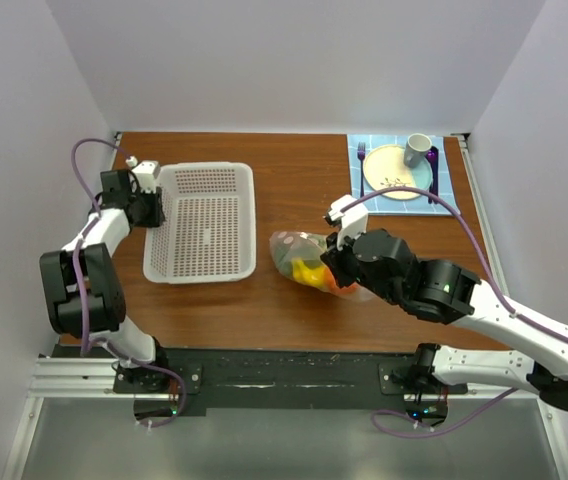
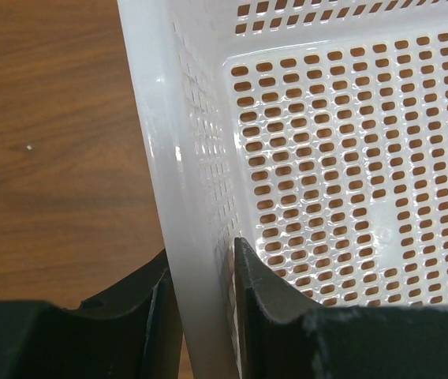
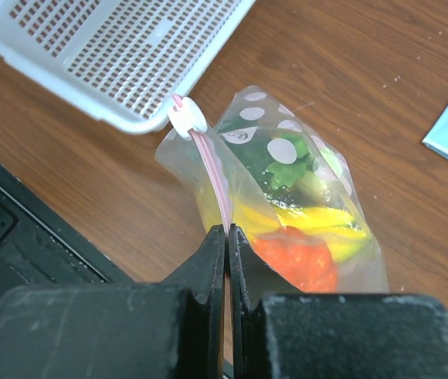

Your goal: Open the zip-top bag and remove the fake food

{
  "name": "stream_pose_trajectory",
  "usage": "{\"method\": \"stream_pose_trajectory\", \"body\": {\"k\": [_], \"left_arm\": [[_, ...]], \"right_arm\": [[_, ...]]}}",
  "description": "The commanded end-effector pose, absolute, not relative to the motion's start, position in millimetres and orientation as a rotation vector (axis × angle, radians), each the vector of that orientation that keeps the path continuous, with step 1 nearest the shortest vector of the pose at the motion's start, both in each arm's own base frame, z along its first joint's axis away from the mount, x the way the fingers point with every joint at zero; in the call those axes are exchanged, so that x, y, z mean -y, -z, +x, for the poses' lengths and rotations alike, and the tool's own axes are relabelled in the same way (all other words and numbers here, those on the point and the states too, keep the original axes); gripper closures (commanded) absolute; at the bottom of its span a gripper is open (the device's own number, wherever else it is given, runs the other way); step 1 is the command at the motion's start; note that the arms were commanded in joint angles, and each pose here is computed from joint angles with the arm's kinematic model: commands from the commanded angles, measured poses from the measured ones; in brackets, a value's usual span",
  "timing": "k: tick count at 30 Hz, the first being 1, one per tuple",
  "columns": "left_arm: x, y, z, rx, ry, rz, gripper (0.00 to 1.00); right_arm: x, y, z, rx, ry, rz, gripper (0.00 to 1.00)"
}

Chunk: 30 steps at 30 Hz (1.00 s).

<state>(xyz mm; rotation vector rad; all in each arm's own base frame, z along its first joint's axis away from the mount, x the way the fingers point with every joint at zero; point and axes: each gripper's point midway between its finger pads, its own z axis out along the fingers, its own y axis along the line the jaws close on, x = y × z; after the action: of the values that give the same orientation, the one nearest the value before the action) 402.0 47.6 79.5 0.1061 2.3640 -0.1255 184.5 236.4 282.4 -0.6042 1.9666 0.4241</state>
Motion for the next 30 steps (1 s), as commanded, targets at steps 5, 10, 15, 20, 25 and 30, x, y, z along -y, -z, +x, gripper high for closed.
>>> {"method": "stream_pose_trajectory", "body": {"k": [5, 10, 15, 20, 25, 30], "left_arm": [[-20, -101, 358, -2.317, 0.222, 0.253, 0.63], [-11, -86, 323, -2.390, 0.239, 0.282, 0.22], [-21, -114, 333, -2.339, 0.162, 0.282, 0.00], [24, -229, 368, -2.078, 0.390, 0.409, 0.00], [137, -326, 326, -1.686, 0.976, 0.728, 0.00], [195, -363, 267, -1.324, 1.197, 0.937, 0.00]], "right_arm": [[-248, -335, 202, -1.820, -0.394, -0.616, 1.00], [-251, -329, 202, -1.814, -0.411, -0.619, 1.00], [-261, -315, 194, -1.842, -0.453, -0.682, 1.00], [-273, -309, 186, -1.876, -0.475, -0.795, 1.00], [-280, -344, 190, -1.839, -0.454, -0.857, 1.00], [-281, -352, 193, -1.847, -0.405, -0.902, 1.00]]}}
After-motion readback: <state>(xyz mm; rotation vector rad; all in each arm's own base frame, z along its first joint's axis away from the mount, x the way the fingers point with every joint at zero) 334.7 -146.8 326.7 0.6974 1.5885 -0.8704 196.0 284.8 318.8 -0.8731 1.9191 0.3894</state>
